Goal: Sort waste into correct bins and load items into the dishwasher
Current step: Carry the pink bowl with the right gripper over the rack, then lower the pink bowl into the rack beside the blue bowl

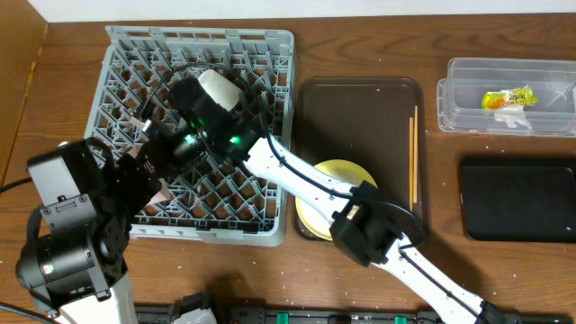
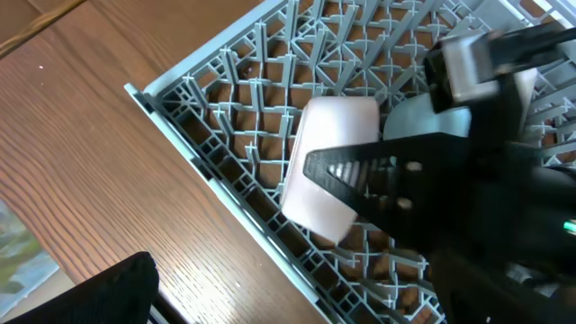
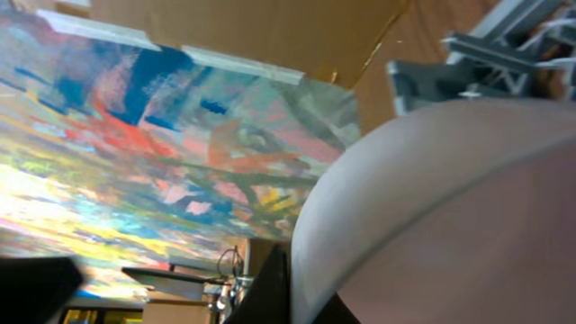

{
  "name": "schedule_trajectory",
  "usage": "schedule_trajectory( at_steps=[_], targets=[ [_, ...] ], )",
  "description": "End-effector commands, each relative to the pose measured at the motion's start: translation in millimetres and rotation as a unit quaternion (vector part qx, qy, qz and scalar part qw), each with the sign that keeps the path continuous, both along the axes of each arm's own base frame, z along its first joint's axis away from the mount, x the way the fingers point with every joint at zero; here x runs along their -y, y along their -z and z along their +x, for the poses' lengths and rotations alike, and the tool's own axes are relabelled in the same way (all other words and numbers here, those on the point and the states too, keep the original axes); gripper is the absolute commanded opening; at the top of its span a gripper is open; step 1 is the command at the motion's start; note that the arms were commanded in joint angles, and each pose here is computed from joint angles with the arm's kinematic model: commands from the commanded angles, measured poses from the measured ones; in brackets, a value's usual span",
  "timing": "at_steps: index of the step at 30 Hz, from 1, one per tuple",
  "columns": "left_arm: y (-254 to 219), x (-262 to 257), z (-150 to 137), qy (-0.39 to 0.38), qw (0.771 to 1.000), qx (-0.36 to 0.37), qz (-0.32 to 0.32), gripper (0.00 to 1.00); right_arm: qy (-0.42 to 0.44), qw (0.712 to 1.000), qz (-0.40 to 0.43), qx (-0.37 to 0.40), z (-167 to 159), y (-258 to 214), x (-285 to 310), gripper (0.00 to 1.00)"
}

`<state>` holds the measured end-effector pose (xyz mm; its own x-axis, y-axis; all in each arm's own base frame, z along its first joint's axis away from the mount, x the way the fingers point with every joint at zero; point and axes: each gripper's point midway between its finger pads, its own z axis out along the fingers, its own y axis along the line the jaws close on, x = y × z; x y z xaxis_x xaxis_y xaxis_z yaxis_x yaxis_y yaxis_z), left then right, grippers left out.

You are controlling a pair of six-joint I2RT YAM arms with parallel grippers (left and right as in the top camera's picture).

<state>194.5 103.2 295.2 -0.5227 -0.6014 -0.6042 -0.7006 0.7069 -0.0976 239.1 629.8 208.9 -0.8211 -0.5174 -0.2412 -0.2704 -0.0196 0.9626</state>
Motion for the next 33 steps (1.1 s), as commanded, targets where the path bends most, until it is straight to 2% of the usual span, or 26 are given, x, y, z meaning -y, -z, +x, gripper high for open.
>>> schedule_trajectory(
  at_steps=[1, 9, 18, 20, 22, 27, 33],
  targets=[
    [-3.4, -2.6, -1.0, -0.010, 1.000, 0.004, 0.002, 0.98, 0.006, 1.000, -0.015, -0.011, 8.5, 39.0, -4.7, 0.01],
    [-3.4, -2.6, -1.0, -0.010, 1.000, 0.004, 0.002, 0.98, 0.024, 1.000, -0.006, 0.018, 23.6, 42.3, -2.5, 0.01],
    [-3.5, -2.6, -1.1, -0.010, 1.000, 0.004, 0.003, 0.98, 0.091, 0.988, -0.121, 0.016, 57.0, 81.8, 23.9, 0.03],
    [-3.4, -2.6, -1.0, -0.010, 1.000, 0.004, 0.002, 0.98, 0.103, 0.984, -0.141, 0.033, 61.8, 85.5, 30.5, 0.09],
    [-3.5, -2.6, -1.1, -0.010, 1.000, 0.004, 0.003, 0.98, 0.114, 0.980, -0.155, 0.055, 66.4, 81.3, 38.3, 0.24],
    [-3.4, -2.6, -1.1, -0.010, 1.000, 0.004, 0.002, 0.98, 0.155, 0.963, -0.196, 0.097, 82.4, 60.6, 62.4, 0.49],
    [-3.4, -2.6, -1.1, -0.010, 1.000, 0.004, 0.002, 0.98, 0.187, 0.951, -0.207, 0.136, 97.3, 24.7, 88.3, 0.54]
  ],
)
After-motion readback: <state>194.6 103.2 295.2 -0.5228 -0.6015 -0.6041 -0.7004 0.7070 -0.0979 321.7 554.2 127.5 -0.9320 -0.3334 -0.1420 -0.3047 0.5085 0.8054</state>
